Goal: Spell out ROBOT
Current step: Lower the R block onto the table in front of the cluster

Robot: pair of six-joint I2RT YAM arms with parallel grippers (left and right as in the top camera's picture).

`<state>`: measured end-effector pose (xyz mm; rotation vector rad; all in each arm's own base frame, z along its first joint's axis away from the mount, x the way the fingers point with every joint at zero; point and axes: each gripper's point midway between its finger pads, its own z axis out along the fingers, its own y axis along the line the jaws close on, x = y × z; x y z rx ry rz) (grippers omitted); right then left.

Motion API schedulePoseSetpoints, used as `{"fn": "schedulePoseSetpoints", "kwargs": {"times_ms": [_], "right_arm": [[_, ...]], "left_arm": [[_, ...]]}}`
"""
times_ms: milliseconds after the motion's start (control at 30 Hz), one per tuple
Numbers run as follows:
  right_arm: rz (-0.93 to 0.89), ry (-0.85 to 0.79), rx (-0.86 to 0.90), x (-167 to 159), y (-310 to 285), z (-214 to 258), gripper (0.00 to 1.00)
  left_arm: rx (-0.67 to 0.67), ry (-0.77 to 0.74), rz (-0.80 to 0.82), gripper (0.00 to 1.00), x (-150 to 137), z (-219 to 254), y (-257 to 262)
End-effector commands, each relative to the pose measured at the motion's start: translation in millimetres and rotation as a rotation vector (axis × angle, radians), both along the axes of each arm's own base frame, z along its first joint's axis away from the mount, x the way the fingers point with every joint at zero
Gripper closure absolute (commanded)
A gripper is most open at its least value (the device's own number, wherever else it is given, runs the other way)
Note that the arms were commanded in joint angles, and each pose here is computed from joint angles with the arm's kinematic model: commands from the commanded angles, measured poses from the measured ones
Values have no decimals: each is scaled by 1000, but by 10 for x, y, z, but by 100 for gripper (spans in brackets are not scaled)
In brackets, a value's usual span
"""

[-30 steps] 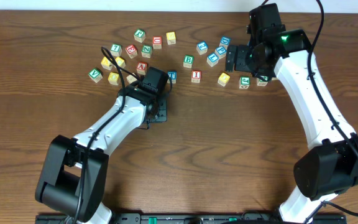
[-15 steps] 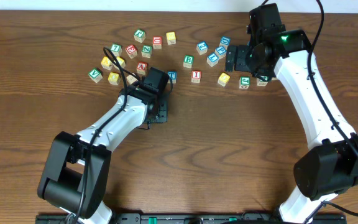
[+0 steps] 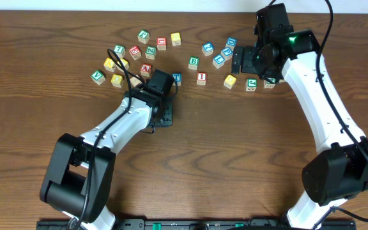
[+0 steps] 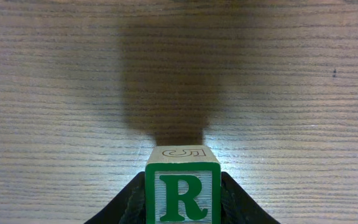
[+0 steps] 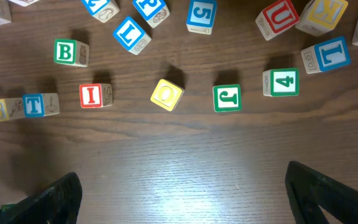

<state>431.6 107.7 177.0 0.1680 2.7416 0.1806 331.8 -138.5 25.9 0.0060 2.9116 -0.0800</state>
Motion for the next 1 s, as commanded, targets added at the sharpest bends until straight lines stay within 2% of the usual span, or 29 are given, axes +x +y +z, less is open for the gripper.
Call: {"fn": "schedulePoseSetpoints", "kwargs": {"times_ms": [0, 133, 367, 500, 600, 733, 967], "right_arm": [[-1, 4, -3, 8, 27, -19, 1], [-1, 4, -3, 8, 27, -19, 1], [-1, 4, -3, 8, 27, -19, 1], [-1, 4, -3, 8, 27, -19, 1], [-1, 4, -3, 8, 27, -19, 1], [-1, 4, -3, 8, 27, -19, 1], [-1, 4, -3, 8, 27, -19, 1]], "left_arm": [[9, 19, -10, 65, -31, -68, 10], [10, 20, -10, 61, -33, -73, 10], [10, 20, -10, 60, -31, -72, 10], [10, 20, -10, 65, -31, -72, 10], [10, 19, -18, 65, -29, -69, 6], [-24, 22, -110, 66, -28, -36, -93], [-27, 22, -111, 66, -27, -34, -98]]}}
